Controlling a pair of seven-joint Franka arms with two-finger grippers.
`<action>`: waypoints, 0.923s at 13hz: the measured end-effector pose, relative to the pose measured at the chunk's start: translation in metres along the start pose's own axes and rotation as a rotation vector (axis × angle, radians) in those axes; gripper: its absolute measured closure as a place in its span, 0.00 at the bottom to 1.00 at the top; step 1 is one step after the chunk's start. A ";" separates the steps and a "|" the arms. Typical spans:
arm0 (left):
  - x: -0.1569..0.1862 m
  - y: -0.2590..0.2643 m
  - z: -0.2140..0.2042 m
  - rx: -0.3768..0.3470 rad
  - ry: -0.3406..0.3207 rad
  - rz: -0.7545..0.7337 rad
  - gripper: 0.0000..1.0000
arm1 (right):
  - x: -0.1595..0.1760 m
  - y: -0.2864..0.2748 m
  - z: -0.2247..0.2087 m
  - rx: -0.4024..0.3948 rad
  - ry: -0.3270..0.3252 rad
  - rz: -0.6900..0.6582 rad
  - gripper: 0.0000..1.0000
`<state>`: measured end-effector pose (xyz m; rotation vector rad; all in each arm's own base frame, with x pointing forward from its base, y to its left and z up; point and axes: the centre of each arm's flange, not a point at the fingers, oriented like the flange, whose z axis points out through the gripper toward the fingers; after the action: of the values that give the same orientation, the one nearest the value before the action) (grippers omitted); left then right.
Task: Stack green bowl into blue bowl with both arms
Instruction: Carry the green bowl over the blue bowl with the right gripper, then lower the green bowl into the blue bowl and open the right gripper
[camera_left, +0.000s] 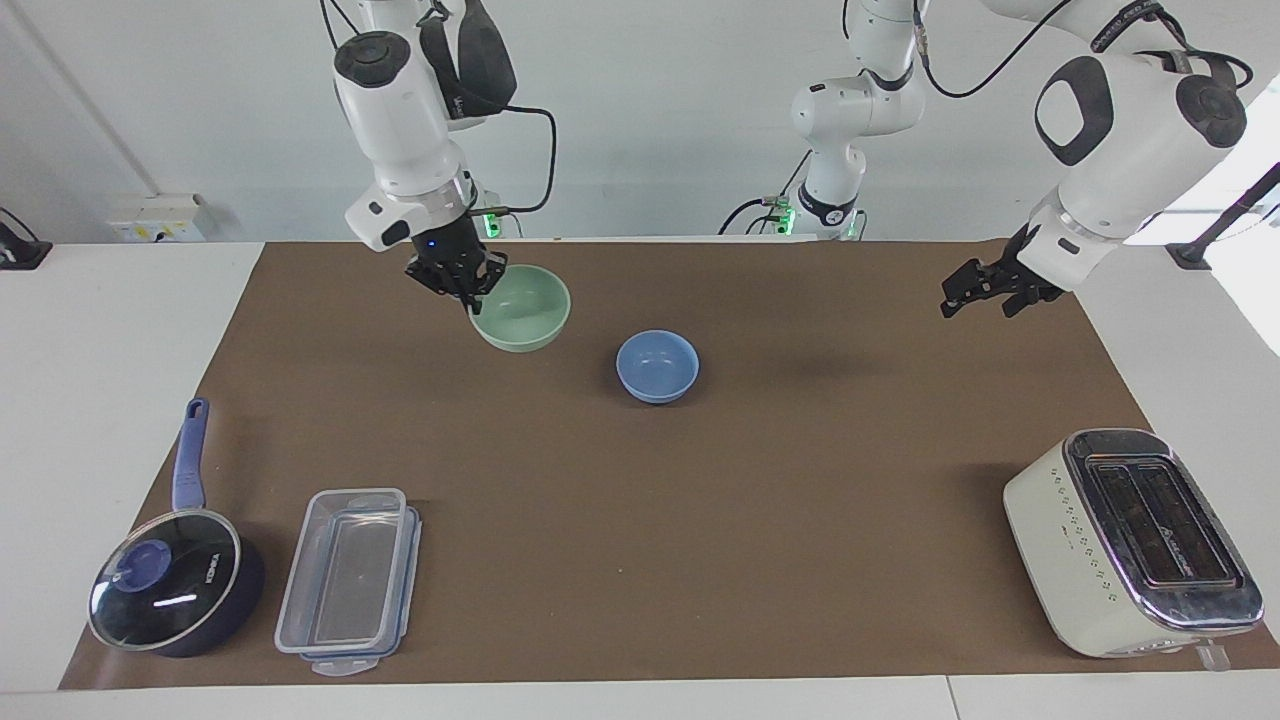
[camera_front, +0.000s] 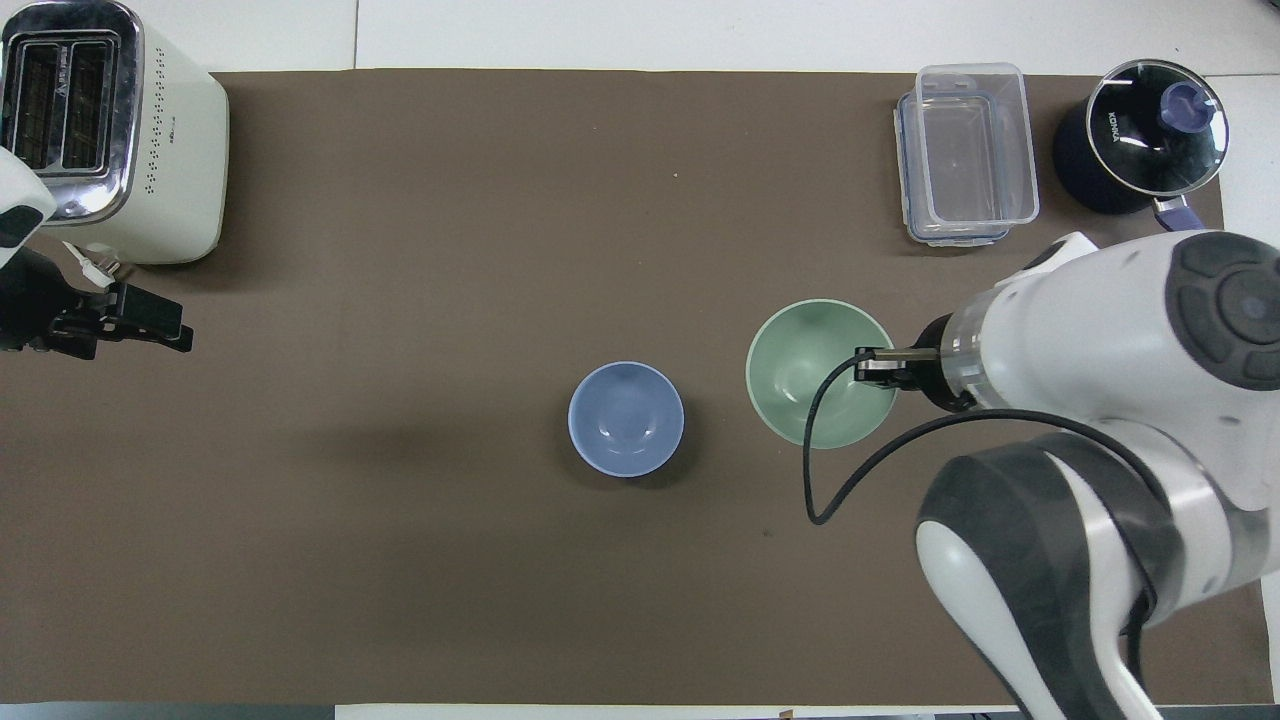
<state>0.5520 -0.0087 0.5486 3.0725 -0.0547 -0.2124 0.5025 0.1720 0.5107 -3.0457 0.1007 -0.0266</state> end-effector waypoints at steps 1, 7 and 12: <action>-0.003 0.005 -0.011 0.015 -0.006 0.013 0.00 | -0.003 -0.021 0.013 0.015 0.001 -0.010 0.94; -0.015 0.029 -0.047 0.055 -0.047 0.058 0.00 | -0.031 -0.119 0.111 0.075 0.080 -0.080 0.94; -0.011 0.035 -0.048 0.088 -0.030 0.072 0.00 | -0.041 -0.125 0.150 0.088 0.108 -0.099 0.94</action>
<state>0.5468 -0.0403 0.5994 3.1475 -0.1811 -0.2593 0.4725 0.3128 0.3729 -2.9577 -0.0433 -0.1968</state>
